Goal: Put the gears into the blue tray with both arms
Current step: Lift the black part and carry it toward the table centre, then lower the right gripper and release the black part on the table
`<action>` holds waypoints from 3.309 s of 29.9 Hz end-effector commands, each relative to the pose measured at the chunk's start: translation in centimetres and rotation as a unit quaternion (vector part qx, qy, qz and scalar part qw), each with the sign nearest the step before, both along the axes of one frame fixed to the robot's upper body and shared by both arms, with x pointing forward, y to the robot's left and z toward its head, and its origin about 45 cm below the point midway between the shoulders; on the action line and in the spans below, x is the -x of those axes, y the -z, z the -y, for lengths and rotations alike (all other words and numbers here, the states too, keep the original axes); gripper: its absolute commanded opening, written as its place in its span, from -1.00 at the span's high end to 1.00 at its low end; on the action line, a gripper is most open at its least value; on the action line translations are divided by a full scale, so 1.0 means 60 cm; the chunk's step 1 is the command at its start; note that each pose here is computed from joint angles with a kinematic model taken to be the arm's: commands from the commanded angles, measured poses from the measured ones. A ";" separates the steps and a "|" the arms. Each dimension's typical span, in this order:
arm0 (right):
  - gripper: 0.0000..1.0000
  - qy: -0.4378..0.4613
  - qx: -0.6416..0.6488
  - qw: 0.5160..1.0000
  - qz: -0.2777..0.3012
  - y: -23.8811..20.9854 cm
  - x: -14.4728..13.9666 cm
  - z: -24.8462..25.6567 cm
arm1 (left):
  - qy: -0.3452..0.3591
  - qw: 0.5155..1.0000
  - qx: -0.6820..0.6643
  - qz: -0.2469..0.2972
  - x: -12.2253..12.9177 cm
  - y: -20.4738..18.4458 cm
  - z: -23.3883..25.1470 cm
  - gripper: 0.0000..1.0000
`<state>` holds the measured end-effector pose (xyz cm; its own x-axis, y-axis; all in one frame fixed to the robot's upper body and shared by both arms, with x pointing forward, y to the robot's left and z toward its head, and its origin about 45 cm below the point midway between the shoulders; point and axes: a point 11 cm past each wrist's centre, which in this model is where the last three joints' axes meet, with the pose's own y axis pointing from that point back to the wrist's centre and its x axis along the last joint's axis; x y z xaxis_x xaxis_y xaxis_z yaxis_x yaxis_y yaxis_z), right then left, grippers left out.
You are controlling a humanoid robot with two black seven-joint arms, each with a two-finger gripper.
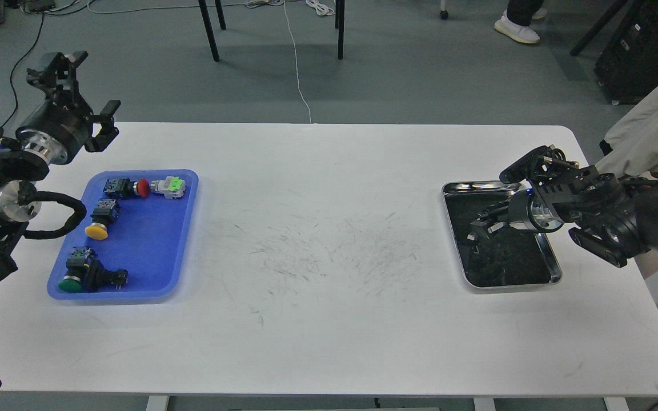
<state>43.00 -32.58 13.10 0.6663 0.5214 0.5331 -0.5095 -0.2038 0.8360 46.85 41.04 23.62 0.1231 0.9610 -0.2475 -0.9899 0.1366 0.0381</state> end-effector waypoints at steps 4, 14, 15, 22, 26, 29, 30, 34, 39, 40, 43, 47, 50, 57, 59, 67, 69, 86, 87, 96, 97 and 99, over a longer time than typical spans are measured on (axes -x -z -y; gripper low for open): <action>0.99 -0.021 -0.026 0.999 0.014 -0.041 -0.024 -0.032 | -0.001 1.000 0.000 0.000 0.000 -0.001 -0.002 -0.98; 0.99 -0.053 -0.165 0.981 0.089 -0.134 -0.074 -0.176 | -0.008 1.000 -0.006 0.003 0.004 -0.009 -0.019 -0.98; 0.99 -0.065 -0.177 0.977 0.100 -0.147 -0.077 -0.196 | -0.009 1.000 -0.007 0.004 0.004 -0.010 -0.021 -0.98; 0.99 -0.160 -0.239 0.947 0.144 -0.176 -0.060 -0.339 | -0.011 1.000 -0.010 0.003 0.005 -0.013 -0.027 -0.98; 0.99 -0.191 -0.269 0.931 0.160 -0.173 -0.043 -0.390 | -0.017 1.000 -0.017 0.006 0.008 -0.022 -0.043 -0.98; 0.99 -0.222 -0.298 0.911 0.180 -0.168 -0.020 -0.433 | -0.020 1.000 -0.023 0.006 0.011 -0.027 -0.053 -0.98; 0.99 -0.230 -0.307 0.906 0.180 -0.158 -0.009 -0.449 | -0.021 0.999 -0.025 0.006 0.012 -0.028 -0.056 -0.98; 0.99 -0.234 -0.322 0.894 0.205 -0.147 -0.001 -0.448 | -0.027 0.999 -0.031 0.007 0.016 -0.035 -0.072 -0.98; 0.99 -0.231 -0.324 0.894 0.206 -0.119 0.010 -0.436 | -0.021 0.999 -0.035 0.011 0.018 -0.047 -0.073 -0.98; 0.99 -0.231 -0.320 0.895 0.206 -0.114 0.010 -0.433 | -0.020 0.999 -0.035 0.011 0.018 -0.048 -0.073 -0.98; 0.99 -0.234 -0.310 0.900 0.200 -0.092 0.017 -0.423 | -0.019 0.999 -0.035 0.012 0.018 -0.049 -0.070 -0.98; 0.99 -0.261 -0.293 0.900 0.189 -0.071 0.033 -0.422 | -0.017 0.999 -0.036 0.014 0.018 -0.054 -0.070 -0.98; 0.99 -0.271 -0.289 0.900 0.180 -0.059 0.044 -0.423 | -0.015 0.999 -0.036 0.017 0.018 -0.059 -0.070 -0.98; 0.99 -0.293 -0.296 0.897 0.152 -0.034 0.080 -0.435 | -0.017 0.999 -0.039 0.020 0.021 -0.066 -0.078 -0.98; 0.99 -0.303 -0.291 0.896 0.146 -0.025 0.089 -0.434 | -0.014 0.999 -0.038 0.022 0.020 -0.068 -0.075 -0.98; 0.99 -0.342 -0.292 0.885 0.117 -0.004 0.128 -0.445 | -0.019 0.999 -0.043 0.025 0.023 -0.079 -0.083 -0.98; 0.99 -0.346 -0.295 0.883 0.112 -0.002 0.134 -0.446 | -0.018 0.998 -0.044 0.028 0.024 -0.085 -0.085 -0.98; 0.99 -0.322 -0.304 0.893 0.080 0.053 0.172 -0.428 | -0.022 0.997 -0.066 0.041 0.043 -0.129 -0.122 -0.98; 0.99 -0.323 -0.304 0.893 0.079 0.054 0.174 -0.428 | -0.022 0.997 -0.066 0.041 0.043 -0.129 -0.122 -0.98; 0.99 -0.317 -0.295 0.899 0.071 0.081 0.187 -0.413 | -0.020 0.997 -0.065 0.044 0.043 -0.134 -0.120 -0.98; 0.99 -0.317 -0.295 0.899 0.071 0.081 0.187 -0.413 | -0.020 0.997 -0.064 0.045 0.043 -0.135 -0.121 -0.98; 0.99 -0.319 -0.292 0.899 0.071 0.082 0.186 -0.411 | -0.020 0.997 -0.063 0.045 0.042 -0.135 -0.120 -0.98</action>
